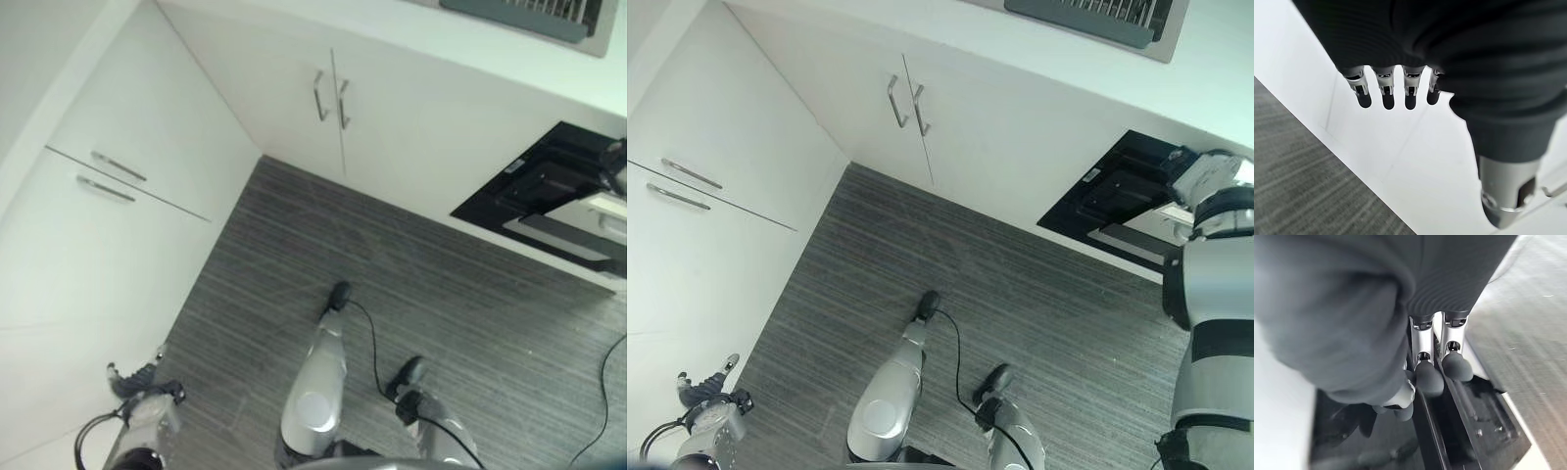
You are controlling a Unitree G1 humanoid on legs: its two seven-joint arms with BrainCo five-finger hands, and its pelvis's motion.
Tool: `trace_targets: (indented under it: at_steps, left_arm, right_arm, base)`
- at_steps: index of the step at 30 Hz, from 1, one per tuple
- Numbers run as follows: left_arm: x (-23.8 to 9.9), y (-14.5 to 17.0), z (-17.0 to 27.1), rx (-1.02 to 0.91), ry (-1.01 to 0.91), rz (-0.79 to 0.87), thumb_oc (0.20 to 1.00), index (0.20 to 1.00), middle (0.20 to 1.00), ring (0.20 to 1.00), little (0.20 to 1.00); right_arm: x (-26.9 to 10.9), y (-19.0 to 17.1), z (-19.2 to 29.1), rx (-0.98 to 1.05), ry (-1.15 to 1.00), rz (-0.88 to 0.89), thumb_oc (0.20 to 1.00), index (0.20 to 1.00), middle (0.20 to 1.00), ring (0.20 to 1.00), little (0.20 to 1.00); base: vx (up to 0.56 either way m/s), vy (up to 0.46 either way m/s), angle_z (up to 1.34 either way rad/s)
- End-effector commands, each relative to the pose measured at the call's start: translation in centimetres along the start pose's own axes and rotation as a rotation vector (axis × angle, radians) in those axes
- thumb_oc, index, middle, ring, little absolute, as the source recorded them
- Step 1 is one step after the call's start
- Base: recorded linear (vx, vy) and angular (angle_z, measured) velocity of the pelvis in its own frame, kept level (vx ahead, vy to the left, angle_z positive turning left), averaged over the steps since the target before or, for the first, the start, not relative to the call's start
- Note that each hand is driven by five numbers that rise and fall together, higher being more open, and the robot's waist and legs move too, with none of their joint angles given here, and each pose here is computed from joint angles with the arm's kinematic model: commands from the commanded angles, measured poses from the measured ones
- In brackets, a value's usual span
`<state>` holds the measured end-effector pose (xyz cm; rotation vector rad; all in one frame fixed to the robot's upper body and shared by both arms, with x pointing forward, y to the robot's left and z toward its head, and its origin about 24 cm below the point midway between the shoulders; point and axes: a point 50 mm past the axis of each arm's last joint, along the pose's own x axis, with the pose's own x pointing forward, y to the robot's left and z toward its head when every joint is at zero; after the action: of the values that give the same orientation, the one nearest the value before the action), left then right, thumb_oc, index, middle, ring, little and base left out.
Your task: Place the dishes in the dishwasher.
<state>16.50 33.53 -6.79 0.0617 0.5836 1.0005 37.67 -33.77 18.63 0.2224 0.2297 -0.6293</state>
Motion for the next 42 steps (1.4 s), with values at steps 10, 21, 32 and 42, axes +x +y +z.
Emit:
trace_targets:
  at_steps: [10, 21, 32, 42]
  left_arm:
    - [-2.0, -10.0, 11.1, -0.373, -0.143, -0.511, 1.000, 1.000, 1.000, 1.000, 1.000]
    - [-4.1, -6.9, 2.4, -0.193, -0.092, -0.953, 1.000, 1.000, 1.000, 1.000, 1.000]
    - [-5.6, -5.5, -4.6, 0.138, 0.081, -1.129, 1.000, 1.000, 1.000, 1.000, 1.000]
    - [-6.6, -7.5, -7.1, 0.269, 0.200, -1.156, 1.000, 1.000, 1.000, 1.000, 1.000]
  right_arm:
    - [-6.5, 10.2, -16.7, -0.235, 0.044, 0.726, 1.000, 1.000, 1.000, 1.000, 1.000]
    - [-10.3, 1.7, -27.2, -0.297, 0.196, 0.682, 1.000, 1.000, 1.000, 1.000, 1.000]
    - [-11.6, -5.8, -32.1, -0.608, 0.430, 0.543, 1.000, 1.000, 1.000, 1.000, 1.000]
    - [-14.0, -11.6, -36.2, -0.636, 0.672, 0.388, 1.000, 1.000, 1.000, 1.000, 1.000]
  base:
    - [-0.07, 0.268, -0.24]
    - [0.07, 0.169, -0.24]
    - [0.13, -0.048, 0.67]
    - [0.01, 0.166, 0.59]
